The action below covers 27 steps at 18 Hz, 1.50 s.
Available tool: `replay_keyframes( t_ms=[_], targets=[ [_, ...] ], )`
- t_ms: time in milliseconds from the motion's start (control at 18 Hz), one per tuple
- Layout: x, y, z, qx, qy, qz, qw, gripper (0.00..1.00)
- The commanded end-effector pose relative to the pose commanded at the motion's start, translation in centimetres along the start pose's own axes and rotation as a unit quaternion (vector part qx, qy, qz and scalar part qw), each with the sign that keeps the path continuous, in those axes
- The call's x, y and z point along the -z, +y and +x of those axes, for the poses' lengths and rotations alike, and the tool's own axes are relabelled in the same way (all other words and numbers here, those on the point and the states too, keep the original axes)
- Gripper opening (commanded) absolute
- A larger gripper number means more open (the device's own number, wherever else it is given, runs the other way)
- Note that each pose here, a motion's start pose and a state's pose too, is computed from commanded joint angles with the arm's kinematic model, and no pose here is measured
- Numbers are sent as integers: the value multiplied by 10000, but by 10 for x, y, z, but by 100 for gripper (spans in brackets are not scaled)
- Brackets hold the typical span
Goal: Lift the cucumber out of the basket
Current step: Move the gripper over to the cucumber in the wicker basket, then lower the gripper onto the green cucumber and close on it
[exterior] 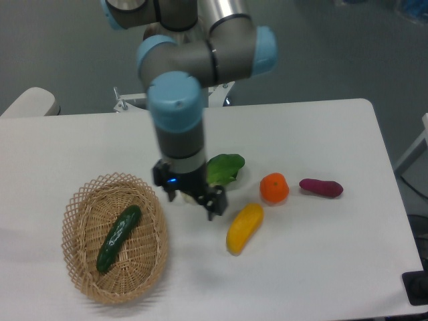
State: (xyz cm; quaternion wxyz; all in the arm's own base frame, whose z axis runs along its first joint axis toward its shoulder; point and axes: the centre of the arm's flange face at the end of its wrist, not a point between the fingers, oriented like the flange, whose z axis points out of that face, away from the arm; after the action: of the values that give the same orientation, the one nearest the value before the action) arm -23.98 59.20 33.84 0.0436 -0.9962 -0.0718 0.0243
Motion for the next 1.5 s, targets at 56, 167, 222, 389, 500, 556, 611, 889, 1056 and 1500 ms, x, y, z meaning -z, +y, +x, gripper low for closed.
replay_keyframes(
  t_ms=[56,167,222,389,500,556,611,889,1056,1500],
  targets=[
    [-11,-4,9,101,22,-83,9999,100],
    [-31,-7,21,200,79,-241,9995,100],
    [-39,-9,26,262,137,-284,9992,100],
    [-68,-17,51,346,132,-368,9986,100],
    [-88,-21,65,217,107,-271,9993,100],
    [-91,-23,70,156,108,-261,9995,100],
    [-94,-22,74,125,114,-275,9995,100],
    [-115,-25,97,-189,129,-293,9993,100],
    [-125,-27,100,-220,109,-250,9994,100],
    [-128,-32,104,-525,74,-139,9985,50]
  ],
)
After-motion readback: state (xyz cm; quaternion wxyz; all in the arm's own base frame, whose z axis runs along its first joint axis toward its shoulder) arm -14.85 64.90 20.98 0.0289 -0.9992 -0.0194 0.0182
